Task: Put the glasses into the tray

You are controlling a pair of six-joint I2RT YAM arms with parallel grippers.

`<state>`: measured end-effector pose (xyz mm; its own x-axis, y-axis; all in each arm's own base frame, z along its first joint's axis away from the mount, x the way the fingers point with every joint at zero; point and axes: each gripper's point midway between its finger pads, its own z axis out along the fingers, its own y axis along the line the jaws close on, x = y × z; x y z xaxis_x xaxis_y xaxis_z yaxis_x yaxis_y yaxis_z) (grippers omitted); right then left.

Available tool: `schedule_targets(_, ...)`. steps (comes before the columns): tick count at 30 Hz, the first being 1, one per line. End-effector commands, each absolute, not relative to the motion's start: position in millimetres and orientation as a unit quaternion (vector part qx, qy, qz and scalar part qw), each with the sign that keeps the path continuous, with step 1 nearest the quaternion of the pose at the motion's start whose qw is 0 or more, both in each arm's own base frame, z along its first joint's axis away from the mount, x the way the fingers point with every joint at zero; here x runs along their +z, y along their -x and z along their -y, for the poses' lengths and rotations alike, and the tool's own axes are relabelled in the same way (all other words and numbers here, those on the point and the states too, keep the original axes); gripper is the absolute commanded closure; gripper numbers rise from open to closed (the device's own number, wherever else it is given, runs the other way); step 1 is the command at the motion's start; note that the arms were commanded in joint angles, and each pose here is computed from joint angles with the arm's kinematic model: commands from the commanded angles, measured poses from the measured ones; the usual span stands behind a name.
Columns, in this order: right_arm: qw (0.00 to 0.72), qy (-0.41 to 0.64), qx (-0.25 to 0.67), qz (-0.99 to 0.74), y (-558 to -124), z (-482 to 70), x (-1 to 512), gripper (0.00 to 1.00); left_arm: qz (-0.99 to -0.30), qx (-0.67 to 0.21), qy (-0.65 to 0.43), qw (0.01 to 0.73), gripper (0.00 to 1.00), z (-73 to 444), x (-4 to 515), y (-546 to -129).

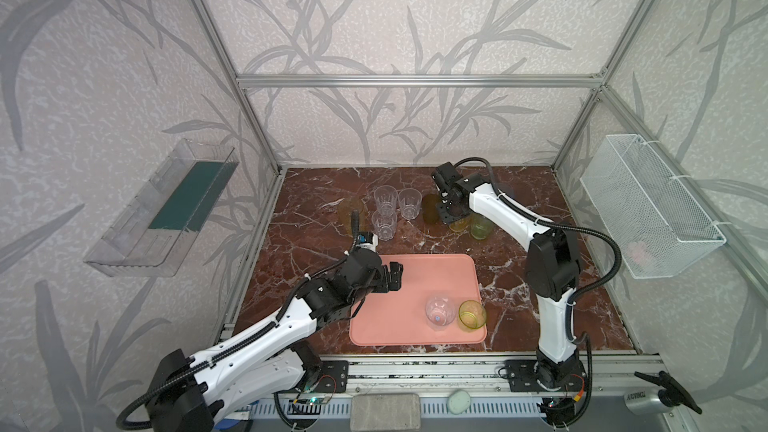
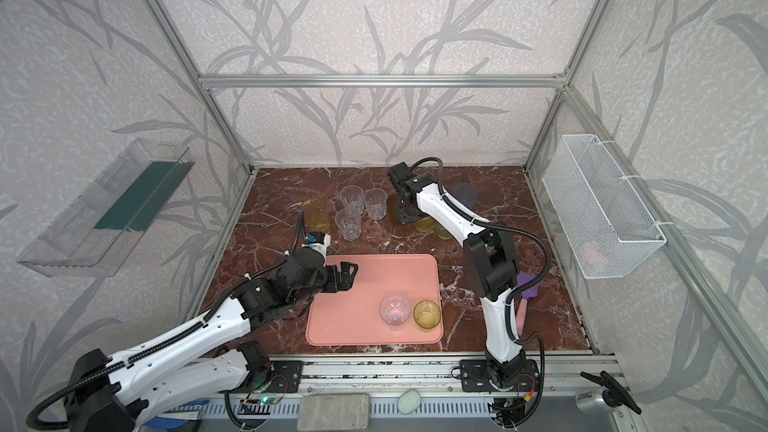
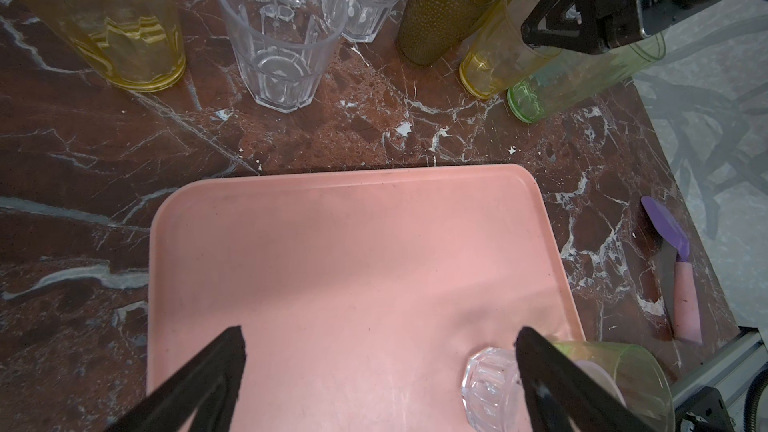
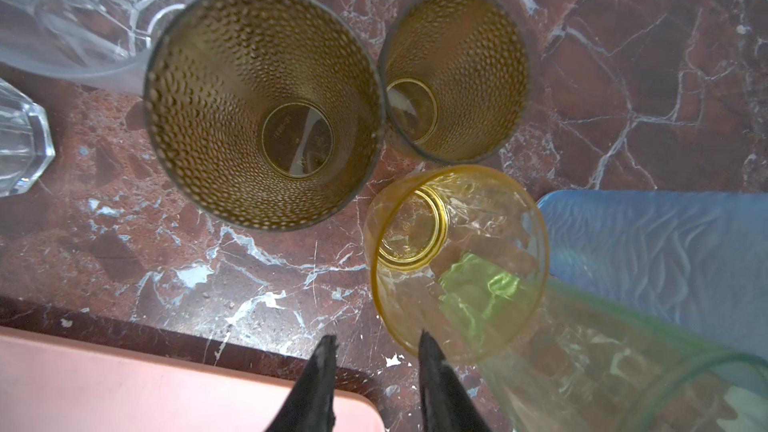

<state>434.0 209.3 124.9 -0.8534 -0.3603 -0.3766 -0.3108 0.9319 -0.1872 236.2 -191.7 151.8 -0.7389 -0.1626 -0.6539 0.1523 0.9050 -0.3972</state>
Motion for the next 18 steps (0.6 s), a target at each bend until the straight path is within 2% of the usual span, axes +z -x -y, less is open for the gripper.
schedule_targets(1,0.199,0.181,-0.070,-0.961,-438.0,-205.6,124.2,0.64,-0.907,-0.217,0.009,0.361,0.01,189.7,148.4,-237.0)
schedule_targets(14,0.179,0.184,-0.060,-0.965,-442.6,-211.2,106.1,0.64,-0.905,-0.215,0.013,0.367,0.01,185.8,148.8,-236.3)
schedule_targets(18,0.174,0.185,-0.059,-0.965,-443.0,-211.4,101.4,0.68,-0.905,-0.214,0.013,0.366,0.01,186.0,148.3,-236.5)
